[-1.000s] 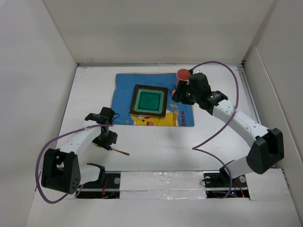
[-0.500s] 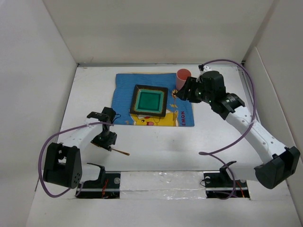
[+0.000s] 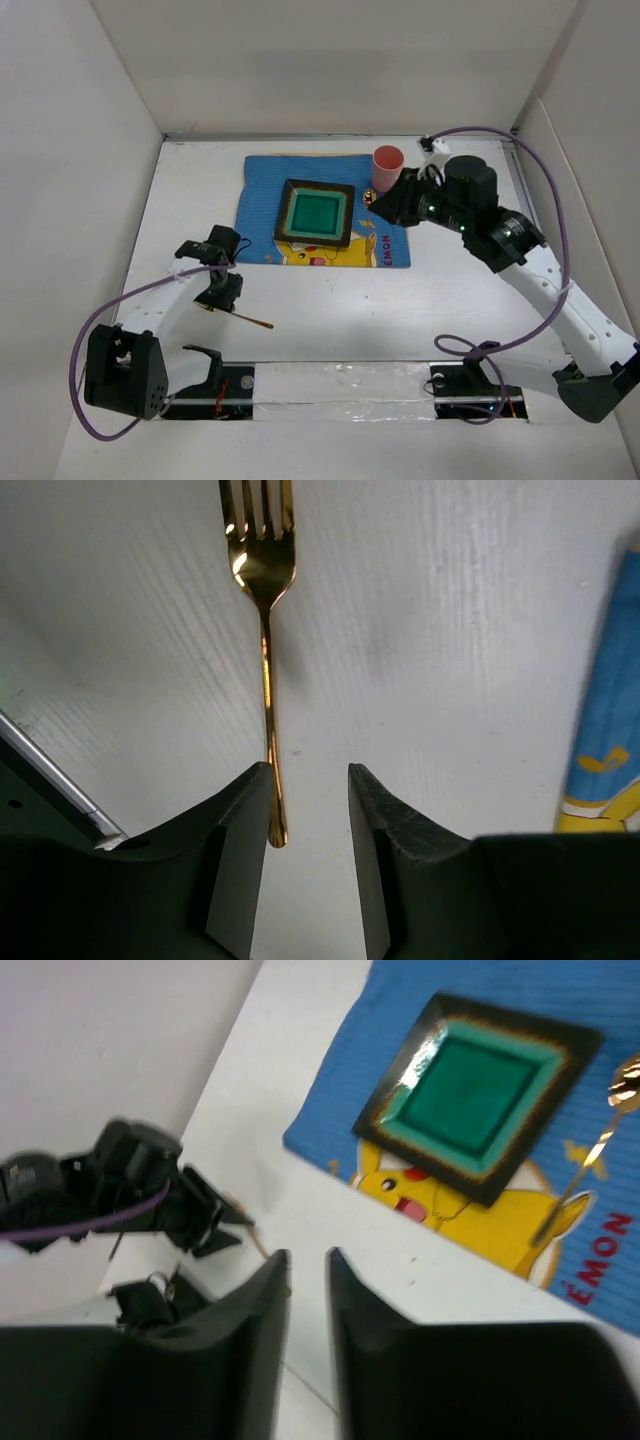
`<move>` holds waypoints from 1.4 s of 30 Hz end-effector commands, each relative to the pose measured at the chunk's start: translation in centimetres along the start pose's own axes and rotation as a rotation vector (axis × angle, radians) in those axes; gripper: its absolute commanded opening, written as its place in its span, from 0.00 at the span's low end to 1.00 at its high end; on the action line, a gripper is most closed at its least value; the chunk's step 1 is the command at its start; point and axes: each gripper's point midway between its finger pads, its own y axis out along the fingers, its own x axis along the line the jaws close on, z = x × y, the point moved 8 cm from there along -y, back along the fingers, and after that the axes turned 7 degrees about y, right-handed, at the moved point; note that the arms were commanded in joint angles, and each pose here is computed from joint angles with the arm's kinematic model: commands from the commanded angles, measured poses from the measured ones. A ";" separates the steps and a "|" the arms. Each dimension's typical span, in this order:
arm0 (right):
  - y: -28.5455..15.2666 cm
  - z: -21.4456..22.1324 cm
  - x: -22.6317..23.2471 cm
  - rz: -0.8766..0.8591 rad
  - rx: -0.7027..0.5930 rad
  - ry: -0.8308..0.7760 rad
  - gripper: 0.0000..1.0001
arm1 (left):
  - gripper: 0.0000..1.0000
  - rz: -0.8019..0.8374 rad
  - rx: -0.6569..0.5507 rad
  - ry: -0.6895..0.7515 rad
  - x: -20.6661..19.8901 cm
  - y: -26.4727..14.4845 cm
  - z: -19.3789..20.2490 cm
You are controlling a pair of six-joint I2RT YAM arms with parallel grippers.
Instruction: Set the dinner table for one person
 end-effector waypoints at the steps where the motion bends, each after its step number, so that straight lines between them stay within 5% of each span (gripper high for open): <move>1: 1.8 3.8 0.2 -0.090 0.162 -0.032 0.21 | 0.33 0.089 -0.133 -0.050 -1.4 -2.8 -2.0; 2: 3.0 5.4 0.4 -0.110 0.238 -0.058 0.04 | 0.33 0.157 -0.176 -0.036 -2.7 -5.5 -2.9; 3: 3.7 6.6 0.5 -0.113 0.278 -0.064 0.00 | 0.33 0.202 -0.215 -0.023 -3.2 -7.2 -3.5; 5: 4.9 9.2 1.8 -0.166 0.333 -0.097 0.00 | 0.34 0.338 -0.318 -0.032 -4.6 -12.3 -5.3; 9: 8.9 14.0 3.8 -0.193 0.400 -0.151 0.00 | 0.16 0.632 -0.468 0.099 -5.3 -20.1 -7.5; 10: 10.9 15.8 4.7 -0.202 0.406 -0.179 0.14 | 0.11 0.769 -0.511 0.127 -4.8 -22.9 -7.8; 11: 10.9 15.8 4.7 -0.202 0.406 -0.180 0.14 | 0.11 0.771 -0.511 0.128 -4.8 -23.0 -7.8; 12: 11.5 16.7 6.2 -0.226 0.416 -0.212 0.19 | 0.00 0.801 -0.521 0.146 -4.5 -23.5 -7.8; 15: 15.4 20.2 6.9 -0.187 0.415 -0.288 0.40 | 0.00 0.892 -0.560 0.224 -3.4 -25.2 -7.7; 19: 19.2 24.8 8.1 -0.164 0.454 -0.369 0.49 | 0.00 1.017 -0.542 0.378 -2.9 -26.6 -6.7; 27: 25.1 30.2 8.5 -0.036 0.452 -0.569 0.52 | 0.38 1.119 -0.566 0.533 -0.9 -27.5 -5.8; 42: 27.9 34.7 9.6 0.018 0.500 -0.662 0.52 | 0.43 1.136 -0.604 0.600 1.4 -28.6 -5.4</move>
